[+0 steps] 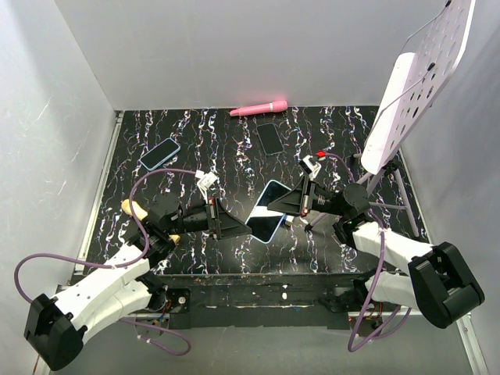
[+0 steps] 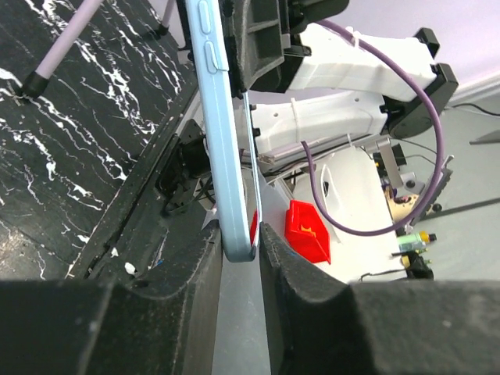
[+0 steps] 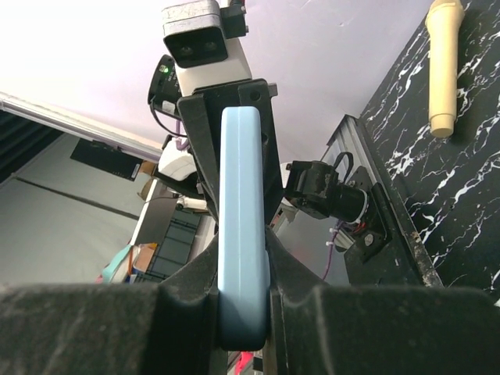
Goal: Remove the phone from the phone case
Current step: Remove the phone case from the phone.
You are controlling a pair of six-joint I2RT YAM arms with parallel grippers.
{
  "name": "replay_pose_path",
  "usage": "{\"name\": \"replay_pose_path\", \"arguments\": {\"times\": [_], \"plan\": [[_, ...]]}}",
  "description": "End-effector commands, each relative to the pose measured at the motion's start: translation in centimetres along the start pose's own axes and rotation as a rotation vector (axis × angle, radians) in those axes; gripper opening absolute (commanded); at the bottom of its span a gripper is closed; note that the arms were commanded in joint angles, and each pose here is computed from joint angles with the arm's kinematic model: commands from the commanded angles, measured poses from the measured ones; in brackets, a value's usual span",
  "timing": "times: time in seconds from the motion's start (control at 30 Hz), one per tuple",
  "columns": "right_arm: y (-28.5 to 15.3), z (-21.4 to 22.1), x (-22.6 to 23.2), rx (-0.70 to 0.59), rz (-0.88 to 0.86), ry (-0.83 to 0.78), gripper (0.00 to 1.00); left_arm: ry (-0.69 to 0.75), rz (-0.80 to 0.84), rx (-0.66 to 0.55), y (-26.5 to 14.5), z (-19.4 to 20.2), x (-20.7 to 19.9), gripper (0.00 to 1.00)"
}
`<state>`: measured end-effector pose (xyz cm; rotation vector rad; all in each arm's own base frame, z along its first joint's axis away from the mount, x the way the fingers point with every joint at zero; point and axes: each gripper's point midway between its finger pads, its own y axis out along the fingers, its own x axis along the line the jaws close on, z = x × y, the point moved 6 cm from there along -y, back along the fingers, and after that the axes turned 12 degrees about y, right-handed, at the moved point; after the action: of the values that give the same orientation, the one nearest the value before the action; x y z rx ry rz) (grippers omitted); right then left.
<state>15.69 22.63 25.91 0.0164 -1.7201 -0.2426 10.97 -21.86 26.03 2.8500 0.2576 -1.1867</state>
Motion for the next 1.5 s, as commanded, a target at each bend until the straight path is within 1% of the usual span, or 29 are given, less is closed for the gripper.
{"name": "replay_pose_path", "arguments": {"times": [0.0,0.07,0.1,0.13,0.2,0.37,0.5,0.63,0.8,0.93,1.0,1.07,1.2,1.3,1.37,1.4,1.47], "plan": [[0.5,-0.9,3.0,-0.03,-0.105,-0.104,0.01,0.151,0.182,0.016,-0.4,-0.7,-2.6,0.21],[0.5,-0.9,3.2,-0.028,-0.102,-0.108,0.01,0.194,0.202,0.02,-0.5,-0.6,-2.7,0.13],[0.5,-0.8,3.3,-0.027,-0.098,-0.111,0.01,0.215,0.211,0.019,-0.4,-0.7,-2.8,0.05],[0.5,-0.8,3.4,-0.022,-0.096,-0.115,0.01,0.237,0.216,0.016,-0.4,-0.8,-2.8,0.0],[0.4,-0.5,3.8,-0.004,-0.101,-0.125,0.01,0.29,0.258,0.007,-0.3,-1.0,-3.1,0.0],[0.1,0.2,5.1,0.038,-0.122,-0.127,0.01,0.442,0.442,0.001,-0.7,-0.6,-4.2,0.0],[-0.2,0.7,5.7,0.033,-0.136,-0.079,0.01,0.551,0.468,0.048,-0.1,-0.7,-3.6,0.0],[-0.5,0.9,6.6,0.028,-0.179,-0.032,0.01,0.63,0.47,0.074,0.5,-1.0,-2.8,0.0],[-0.7,1.2,6.8,0.038,-0.227,0.041,0.01,0.694,0.536,0.056,1.3,-1.7,-2.7,0.0],[-0.9,1.2,6.5,0.036,-0.268,0.082,0.01,0.695,0.615,0.081,1.6,-1.6,-2.8,0.0],[-0.9,1.2,6.5,0.036,-0.277,0.086,0.01,0.697,0.626,0.087,1.8,-1.6,-2.7,0.0],[-1.0,1.2,6.4,0.033,-0.277,0.091,0.01,0.692,0.617,0.103,2.1,-1.6,-2.2,0.0],[-1.0,1.2,6.8,0.03,-0.285,0.084,0.01,0.703,0.564,0.085,2.7,-1.7,-1.4,0.0],[-1.0,1.3,7.0,0.03,-0.291,0.077,0.01,0.699,0.454,0.058,3.2,-2.0,-0.3,0.0],[-1.0,1.4,7.1,0.033,-0.293,0.064,0.01,0.661,0.346,0.054,3.8,-2.2,0.9,0.0],[-1.0,1.4,7.1,0.035,-0.285,0.052,0.01,0.645,0.317,0.058,3.9,-2.3,1.2,0.0],[-1.0,1.5,6.8,0.025,-0.261,0.03,0.01,0.619,0.344,0.052,3.6,-2.1,0.7,0.0]]}}
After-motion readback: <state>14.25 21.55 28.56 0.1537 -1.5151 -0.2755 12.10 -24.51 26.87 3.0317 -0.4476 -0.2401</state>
